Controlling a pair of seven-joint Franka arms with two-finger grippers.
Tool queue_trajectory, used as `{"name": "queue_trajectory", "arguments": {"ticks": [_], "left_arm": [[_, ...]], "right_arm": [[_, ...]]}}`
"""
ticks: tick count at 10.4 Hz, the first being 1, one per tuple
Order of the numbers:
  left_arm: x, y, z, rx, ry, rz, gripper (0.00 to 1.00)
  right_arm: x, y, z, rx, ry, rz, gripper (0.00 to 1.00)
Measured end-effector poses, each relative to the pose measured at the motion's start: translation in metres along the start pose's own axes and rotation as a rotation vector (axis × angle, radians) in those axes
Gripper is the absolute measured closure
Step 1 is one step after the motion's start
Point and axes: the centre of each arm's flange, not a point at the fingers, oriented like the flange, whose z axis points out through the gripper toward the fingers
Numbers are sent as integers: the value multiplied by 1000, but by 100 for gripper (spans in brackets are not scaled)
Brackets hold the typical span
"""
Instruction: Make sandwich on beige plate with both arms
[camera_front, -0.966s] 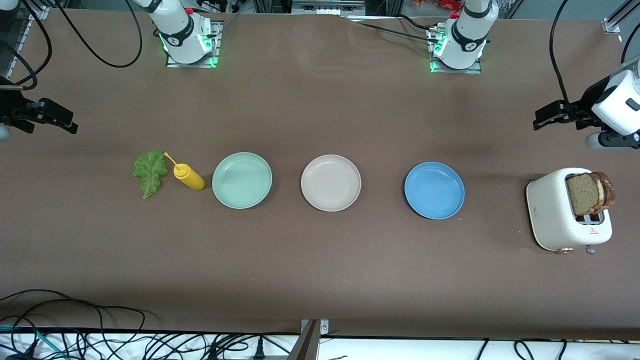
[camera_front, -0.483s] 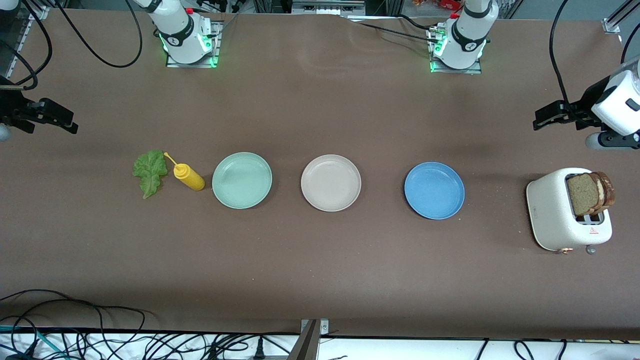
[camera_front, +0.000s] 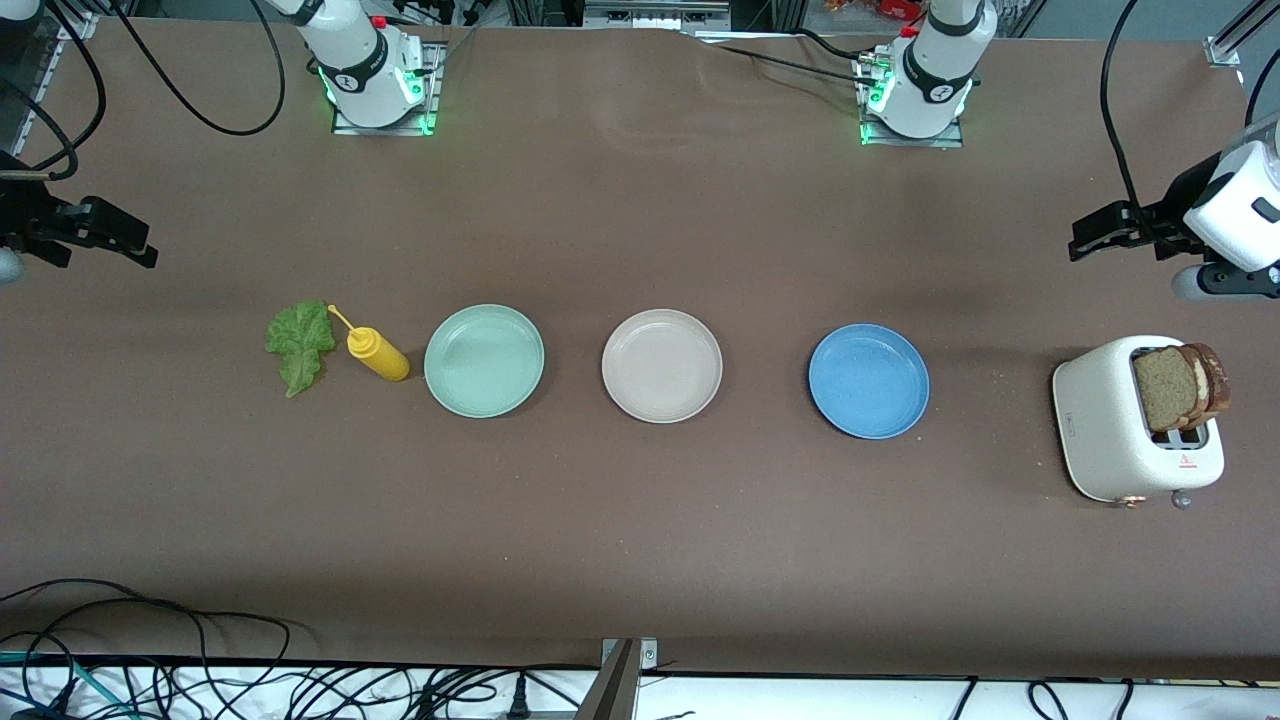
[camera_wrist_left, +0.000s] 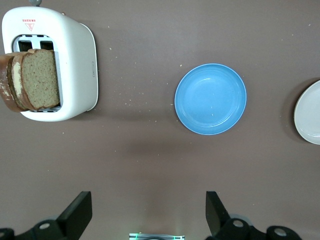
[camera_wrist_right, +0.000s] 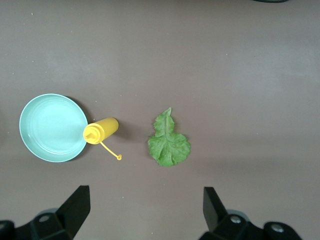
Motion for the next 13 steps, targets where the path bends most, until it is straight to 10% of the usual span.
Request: {"name": "queue_trajectory", "arguments": {"ticks": [13], "left_arm": [[5, 1, 4, 0, 8, 2, 0]], "right_arm": [[2, -29, 0, -6, 4, -53, 0]]}}
